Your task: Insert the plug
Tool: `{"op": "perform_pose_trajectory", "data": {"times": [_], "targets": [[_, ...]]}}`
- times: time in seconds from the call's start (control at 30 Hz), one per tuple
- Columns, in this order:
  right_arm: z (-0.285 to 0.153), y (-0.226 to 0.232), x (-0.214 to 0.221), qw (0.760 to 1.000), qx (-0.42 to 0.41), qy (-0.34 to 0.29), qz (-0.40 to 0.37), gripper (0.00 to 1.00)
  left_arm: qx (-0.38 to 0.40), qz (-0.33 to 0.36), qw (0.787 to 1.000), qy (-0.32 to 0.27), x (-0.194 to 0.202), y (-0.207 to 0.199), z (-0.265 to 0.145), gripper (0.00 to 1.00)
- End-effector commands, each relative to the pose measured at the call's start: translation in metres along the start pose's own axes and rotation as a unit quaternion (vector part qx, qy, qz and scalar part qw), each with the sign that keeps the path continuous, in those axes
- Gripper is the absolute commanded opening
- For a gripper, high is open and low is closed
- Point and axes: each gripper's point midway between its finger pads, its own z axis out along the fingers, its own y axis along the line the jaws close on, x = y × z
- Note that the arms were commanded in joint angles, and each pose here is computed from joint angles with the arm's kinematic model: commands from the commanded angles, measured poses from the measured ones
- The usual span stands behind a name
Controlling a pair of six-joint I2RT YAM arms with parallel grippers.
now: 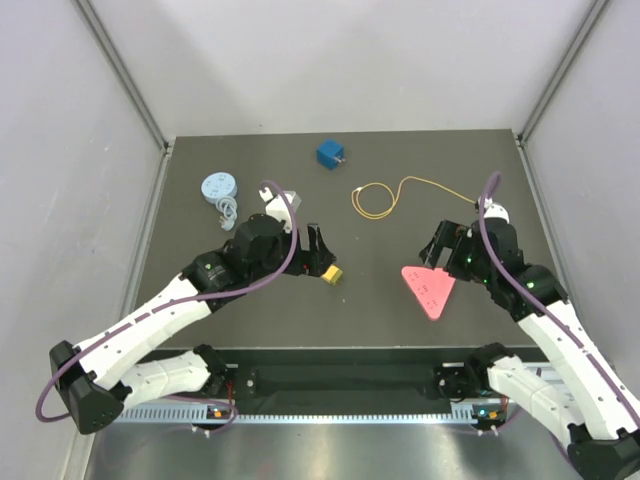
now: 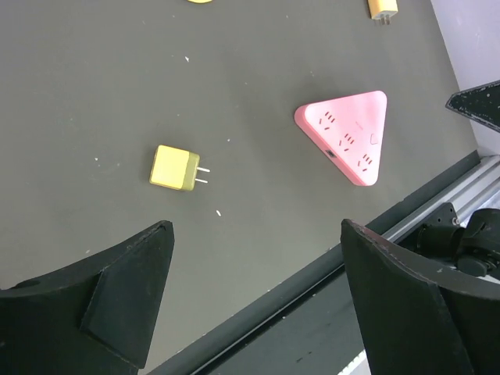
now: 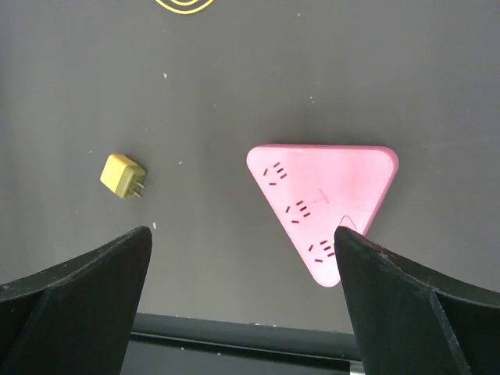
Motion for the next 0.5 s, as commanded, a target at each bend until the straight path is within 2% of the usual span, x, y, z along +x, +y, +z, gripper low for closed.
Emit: {"op": "perform_pose_trajectory", "data": {"times": [0.0, 0.13, 0.27, 0.4, 0.47], "targets": [[-0.006, 0.004, -0.024, 0.999, 0.008, -0.036, 0.015, 1.00, 0.004, 0.015, 0.999, -0.034, -0.016, -0.003, -0.005, 0.92], [0.002, -0.004, -0.032, 0.998, 0.044, -0.044, 0.016, 1.00, -0.006, 0.029, 0.999, -0.039, -0.018, 0.001, -0.005, 0.92], [0.017, -0.024, -0.042, 0.992, 0.111, -0.048, -0.036, 1.00, -0.021, 0.035, 0.998, -0.039, -0.015, 0.009, -0.004, 0.92], [0.036, -0.064, -0.063, 0.968, 0.231, -0.039, -0.084, 1.00, -0.035, 0.048, 0.998, -0.036, -0.012, 0.016, -0.004, 0.92], [0.042, -0.075, -0.076, 0.962, 0.254, -0.029, -0.092, 1.00, -0.047, 0.055, 0.997, -0.041, -0.014, 0.021, -0.007, 0.92]]}}
